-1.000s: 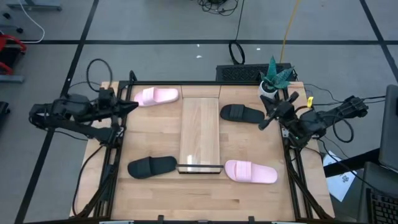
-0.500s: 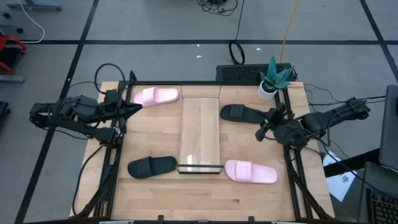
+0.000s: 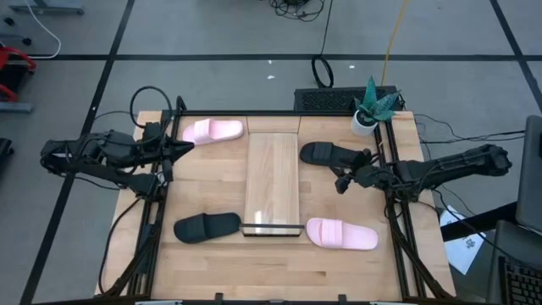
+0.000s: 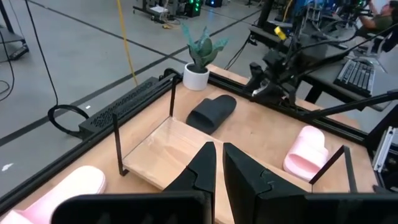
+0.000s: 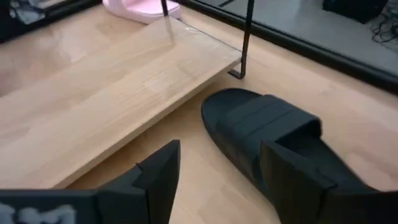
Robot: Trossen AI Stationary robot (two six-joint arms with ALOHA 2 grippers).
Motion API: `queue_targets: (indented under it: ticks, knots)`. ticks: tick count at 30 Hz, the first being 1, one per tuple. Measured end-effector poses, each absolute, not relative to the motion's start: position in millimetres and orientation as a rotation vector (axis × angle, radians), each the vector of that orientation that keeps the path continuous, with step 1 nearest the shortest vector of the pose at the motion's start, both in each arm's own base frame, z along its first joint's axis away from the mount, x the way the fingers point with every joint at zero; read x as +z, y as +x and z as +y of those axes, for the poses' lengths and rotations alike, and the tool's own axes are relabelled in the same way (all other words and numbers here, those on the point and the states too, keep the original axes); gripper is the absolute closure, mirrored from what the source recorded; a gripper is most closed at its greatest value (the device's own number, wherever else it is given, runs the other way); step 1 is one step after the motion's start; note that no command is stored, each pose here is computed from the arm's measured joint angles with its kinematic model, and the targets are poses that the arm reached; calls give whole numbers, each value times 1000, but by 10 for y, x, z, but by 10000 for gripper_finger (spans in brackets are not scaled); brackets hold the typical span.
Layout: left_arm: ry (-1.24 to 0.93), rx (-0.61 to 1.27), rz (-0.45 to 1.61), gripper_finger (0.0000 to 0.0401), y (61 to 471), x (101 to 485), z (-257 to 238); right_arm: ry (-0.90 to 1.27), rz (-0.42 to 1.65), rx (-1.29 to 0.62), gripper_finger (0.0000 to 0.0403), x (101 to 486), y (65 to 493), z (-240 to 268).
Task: Pick and place slides into the shelf
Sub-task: Put the top black slipper on the shelf
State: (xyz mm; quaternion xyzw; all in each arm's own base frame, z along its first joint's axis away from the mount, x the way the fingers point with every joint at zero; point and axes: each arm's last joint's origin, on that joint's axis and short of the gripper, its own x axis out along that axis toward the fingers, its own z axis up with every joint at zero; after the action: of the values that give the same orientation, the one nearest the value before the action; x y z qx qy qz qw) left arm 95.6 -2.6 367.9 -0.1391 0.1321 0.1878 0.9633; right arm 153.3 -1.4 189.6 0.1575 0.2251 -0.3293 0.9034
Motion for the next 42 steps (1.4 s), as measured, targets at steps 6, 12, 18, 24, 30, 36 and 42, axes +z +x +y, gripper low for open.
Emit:
queue_targets:
  ticks: [6,12,18,24,30,36,42]
  knots:
    - [-283,368,310,374,1020,3643,-43,464,377,-731,186,1579,1481,-172]
    - [-291,387,373,374,1058,3580,-50,645,240,-793,186,1448,1429,-322]
    - [-279,396,412,374,1115,3544,-59,733,211,-829,186,1434,1399,-445]
    - [-264,410,432,375,1135,3524,-60,840,200,-828,186,1426,1375,-531]
    - [-245,434,464,375,1113,3493,-51,905,196,-819,186,1421,1360,-578]
    - [-247,436,465,375,1112,3492,-51,922,190,-838,186,1416,1347,-600]
    - [-246,436,466,375,1111,3491,-51,952,183,-838,186,1413,1347,-602]
